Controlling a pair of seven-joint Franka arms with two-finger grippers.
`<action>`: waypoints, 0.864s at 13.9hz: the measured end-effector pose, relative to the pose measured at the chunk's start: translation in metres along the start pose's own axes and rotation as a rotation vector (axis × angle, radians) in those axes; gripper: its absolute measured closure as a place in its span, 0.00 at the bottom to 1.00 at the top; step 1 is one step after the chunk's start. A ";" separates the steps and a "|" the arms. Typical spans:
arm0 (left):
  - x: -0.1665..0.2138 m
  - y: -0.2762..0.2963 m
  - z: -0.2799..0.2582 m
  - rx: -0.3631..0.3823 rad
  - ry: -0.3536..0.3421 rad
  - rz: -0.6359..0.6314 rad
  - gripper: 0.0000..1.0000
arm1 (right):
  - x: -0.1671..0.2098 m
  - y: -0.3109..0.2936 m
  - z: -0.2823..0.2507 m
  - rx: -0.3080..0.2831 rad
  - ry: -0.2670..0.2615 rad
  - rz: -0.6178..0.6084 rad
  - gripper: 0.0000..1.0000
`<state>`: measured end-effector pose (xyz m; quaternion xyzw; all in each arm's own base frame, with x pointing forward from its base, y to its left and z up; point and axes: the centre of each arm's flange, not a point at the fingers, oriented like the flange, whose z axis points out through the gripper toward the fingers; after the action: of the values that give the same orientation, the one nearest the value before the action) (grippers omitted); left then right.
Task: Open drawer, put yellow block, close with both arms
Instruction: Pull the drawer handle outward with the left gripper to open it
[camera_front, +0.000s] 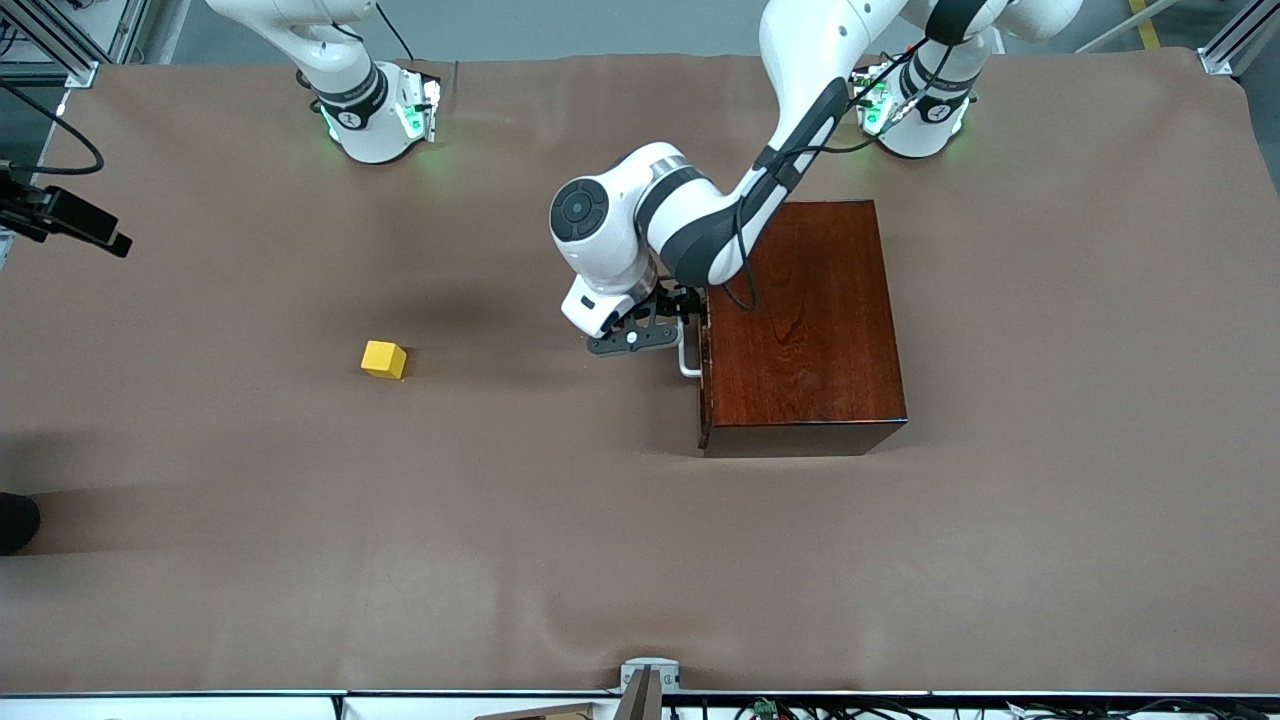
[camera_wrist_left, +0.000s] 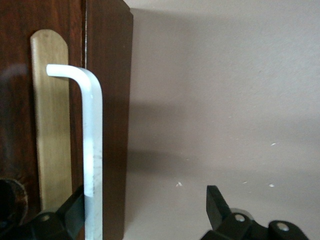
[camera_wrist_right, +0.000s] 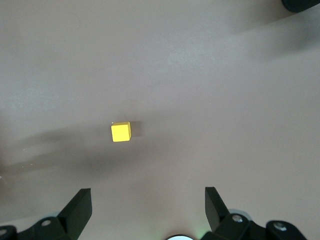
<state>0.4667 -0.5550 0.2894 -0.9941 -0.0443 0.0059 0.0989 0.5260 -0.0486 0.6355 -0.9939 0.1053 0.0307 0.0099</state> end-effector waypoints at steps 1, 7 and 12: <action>-0.002 0.004 -0.002 -0.022 0.013 -0.018 0.00 | 0.000 0.000 0.000 0.000 0.000 -0.003 0.00; -0.022 0.035 -0.018 -0.149 0.082 -0.003 0.00 | 0.000 -0.001 0.001 -0.001 -0.005 -0.013 0.00; -0.026 0.046 -0.022 -0.219 0.117 0.008 0.00 | 0.000 -0.007 0.002 -0.002 -0.008 -0.027 0.00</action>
<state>0.4453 -0.6062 0.3022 -0.9978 -0.0347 -0.0567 -0.0077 0.5273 -0.0415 0.6331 -0.9951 0.0919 0.0344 0.0096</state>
